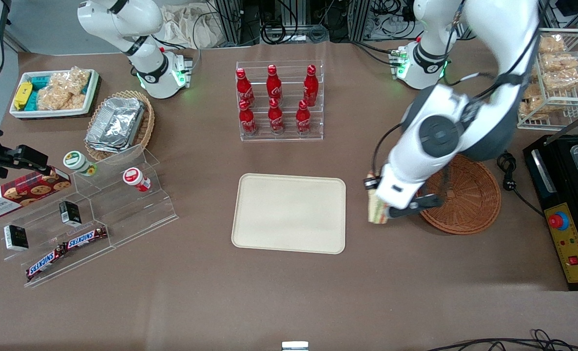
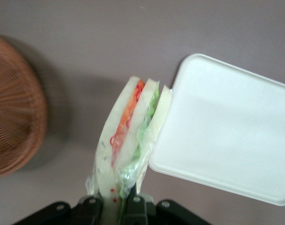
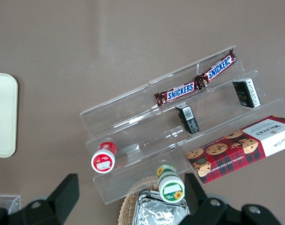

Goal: Place sandwich from basket to tray
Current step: 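Carry the sandwich over the cream tray with the left gripper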

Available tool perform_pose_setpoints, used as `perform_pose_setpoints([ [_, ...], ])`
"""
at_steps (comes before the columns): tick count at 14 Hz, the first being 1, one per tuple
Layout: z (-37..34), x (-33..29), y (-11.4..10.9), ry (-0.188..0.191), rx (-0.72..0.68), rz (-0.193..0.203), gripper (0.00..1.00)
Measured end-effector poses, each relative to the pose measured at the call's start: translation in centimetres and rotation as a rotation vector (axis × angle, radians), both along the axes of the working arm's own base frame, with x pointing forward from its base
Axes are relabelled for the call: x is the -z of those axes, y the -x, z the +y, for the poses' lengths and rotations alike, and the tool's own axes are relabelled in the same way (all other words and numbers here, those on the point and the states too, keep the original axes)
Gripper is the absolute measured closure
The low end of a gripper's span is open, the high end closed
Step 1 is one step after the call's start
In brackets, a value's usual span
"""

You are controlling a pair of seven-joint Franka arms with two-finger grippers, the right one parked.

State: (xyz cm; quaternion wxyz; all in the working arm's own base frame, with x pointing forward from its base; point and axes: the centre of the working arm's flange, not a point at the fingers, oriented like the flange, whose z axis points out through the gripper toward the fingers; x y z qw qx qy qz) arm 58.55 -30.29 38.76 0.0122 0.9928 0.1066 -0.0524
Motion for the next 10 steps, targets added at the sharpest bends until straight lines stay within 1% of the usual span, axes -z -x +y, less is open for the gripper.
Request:
perform_pose_setpoints([
  [2,-3.1,5.3,0.5,0.017,0.045,0.04,0.82],
  [4,-5.8,9.1,1.1,0.017,0.091,0.063,0.82],
  [6,-7.8,11.6,1.4,-0.006,0.109,0.063,0.82],
  [8,-9.1,13.9,1.4,-0.042,0.106,0.055,0.82],
  [9,-9.4,14.9,1.3,-0.052,0.101,0.054,0.82],
  [10,-9.5,15.2,1.1,-0.049,0.094,0.052,0.82],
])
